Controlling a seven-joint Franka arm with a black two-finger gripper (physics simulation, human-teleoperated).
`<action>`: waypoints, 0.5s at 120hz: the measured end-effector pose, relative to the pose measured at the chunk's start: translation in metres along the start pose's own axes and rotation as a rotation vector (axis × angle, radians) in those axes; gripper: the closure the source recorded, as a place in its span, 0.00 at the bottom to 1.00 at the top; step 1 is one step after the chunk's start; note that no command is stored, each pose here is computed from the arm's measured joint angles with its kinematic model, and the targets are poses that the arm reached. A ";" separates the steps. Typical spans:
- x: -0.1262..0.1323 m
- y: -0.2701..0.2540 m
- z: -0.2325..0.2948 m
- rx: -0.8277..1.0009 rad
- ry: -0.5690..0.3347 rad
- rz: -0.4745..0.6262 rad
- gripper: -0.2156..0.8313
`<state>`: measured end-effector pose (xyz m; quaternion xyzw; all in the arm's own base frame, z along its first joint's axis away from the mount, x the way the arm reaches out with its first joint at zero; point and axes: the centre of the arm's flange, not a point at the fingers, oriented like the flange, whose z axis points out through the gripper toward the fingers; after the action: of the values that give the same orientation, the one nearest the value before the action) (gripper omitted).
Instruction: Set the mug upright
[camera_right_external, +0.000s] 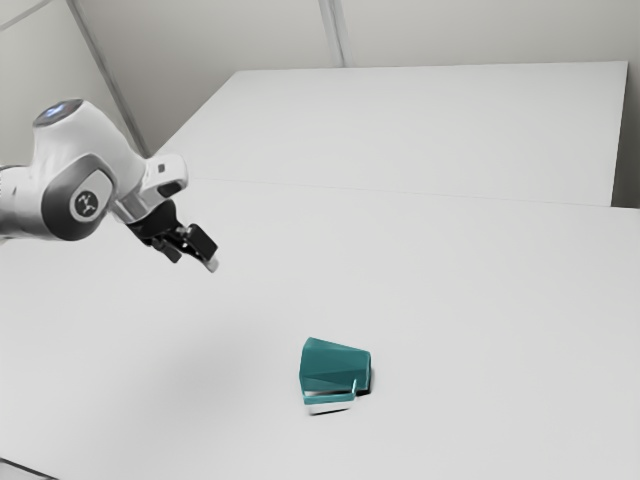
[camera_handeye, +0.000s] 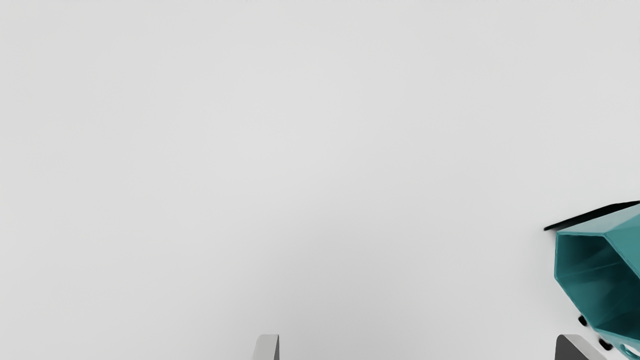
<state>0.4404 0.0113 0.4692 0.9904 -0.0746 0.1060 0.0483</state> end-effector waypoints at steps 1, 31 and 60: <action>-0.002 0.001 0.003 -0.001 0.006 0.003 0.21; -0.015 0.037 0.043 -0.077 0.152 0.008 0.21; -0.022 0.066 0.081 -0.144 0.149 -0.036 0.21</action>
<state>0.4252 -0.0598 0.3909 0.9749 -0.0603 0.1729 0.1268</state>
